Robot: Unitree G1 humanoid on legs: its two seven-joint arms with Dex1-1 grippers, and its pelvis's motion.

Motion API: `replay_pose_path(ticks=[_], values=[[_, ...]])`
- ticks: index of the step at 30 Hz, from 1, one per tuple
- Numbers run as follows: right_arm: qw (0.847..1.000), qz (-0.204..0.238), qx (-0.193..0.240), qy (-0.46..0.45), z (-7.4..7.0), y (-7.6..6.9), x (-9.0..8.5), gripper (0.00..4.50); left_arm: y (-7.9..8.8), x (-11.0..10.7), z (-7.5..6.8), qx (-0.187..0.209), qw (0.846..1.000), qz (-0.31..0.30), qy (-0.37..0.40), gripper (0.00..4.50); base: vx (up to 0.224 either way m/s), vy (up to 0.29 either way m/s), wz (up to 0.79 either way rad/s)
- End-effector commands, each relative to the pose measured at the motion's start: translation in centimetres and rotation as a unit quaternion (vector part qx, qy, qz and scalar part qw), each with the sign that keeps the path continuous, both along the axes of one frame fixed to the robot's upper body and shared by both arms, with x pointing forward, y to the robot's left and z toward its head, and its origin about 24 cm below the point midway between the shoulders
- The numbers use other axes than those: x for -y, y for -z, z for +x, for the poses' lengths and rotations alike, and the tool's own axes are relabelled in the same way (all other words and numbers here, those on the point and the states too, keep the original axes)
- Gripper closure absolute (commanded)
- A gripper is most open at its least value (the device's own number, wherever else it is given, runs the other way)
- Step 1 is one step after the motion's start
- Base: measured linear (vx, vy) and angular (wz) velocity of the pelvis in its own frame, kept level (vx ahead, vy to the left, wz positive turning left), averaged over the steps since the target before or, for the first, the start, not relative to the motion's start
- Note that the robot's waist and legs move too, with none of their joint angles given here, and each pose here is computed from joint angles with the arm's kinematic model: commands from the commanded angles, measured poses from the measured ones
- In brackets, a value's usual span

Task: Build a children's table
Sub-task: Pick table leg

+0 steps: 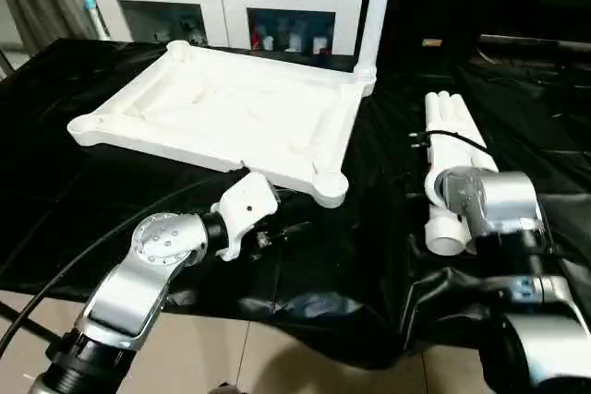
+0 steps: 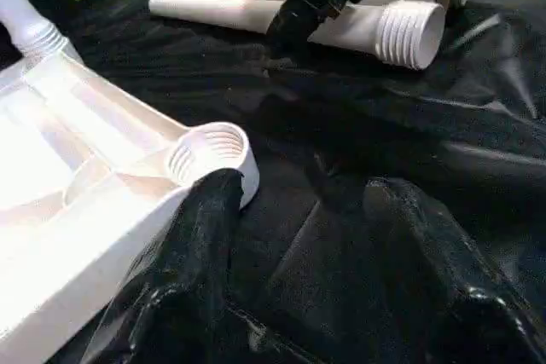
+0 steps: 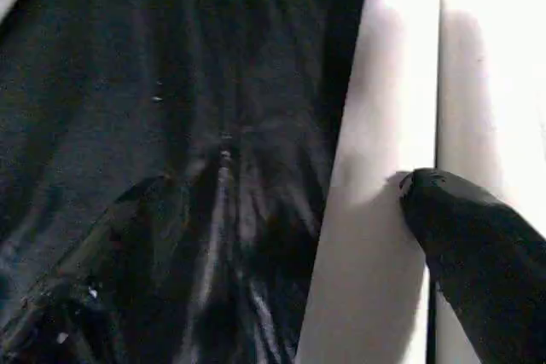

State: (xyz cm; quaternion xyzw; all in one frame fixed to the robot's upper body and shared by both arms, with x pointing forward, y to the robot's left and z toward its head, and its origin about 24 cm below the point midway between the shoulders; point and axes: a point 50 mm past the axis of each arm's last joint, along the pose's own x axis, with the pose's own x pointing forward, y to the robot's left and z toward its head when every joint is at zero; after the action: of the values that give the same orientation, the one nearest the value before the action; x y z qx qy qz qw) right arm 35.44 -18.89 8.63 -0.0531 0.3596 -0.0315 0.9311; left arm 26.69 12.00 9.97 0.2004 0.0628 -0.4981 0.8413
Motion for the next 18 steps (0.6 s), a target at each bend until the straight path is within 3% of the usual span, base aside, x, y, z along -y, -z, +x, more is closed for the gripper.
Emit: replay_pose_path(ticks=[1,14,18], values=[[1.000,0.002,-0.025,0.010,-0.2,0.6,0.3,0.02,-0.3,0.0,-0.3,-0.003,1.000,0.005,0.007,1.81,0.000,0.000,0.00],[0.997,0.035,-0.058,0.033,-0.6,2.0,0.7,0.02,-0.9,-0.1,-0.4,-0.002,1.000,0.008,0.006,1.81,0.000,0.000,0.00],[0.997,0.036,-0.059,0.036,-0.5,2.1,0.7,0.32,-1.1,-0.1,-0.4,-0.001,1.000,0.008,0.004,1.81,0.000,0.000,0.00]])
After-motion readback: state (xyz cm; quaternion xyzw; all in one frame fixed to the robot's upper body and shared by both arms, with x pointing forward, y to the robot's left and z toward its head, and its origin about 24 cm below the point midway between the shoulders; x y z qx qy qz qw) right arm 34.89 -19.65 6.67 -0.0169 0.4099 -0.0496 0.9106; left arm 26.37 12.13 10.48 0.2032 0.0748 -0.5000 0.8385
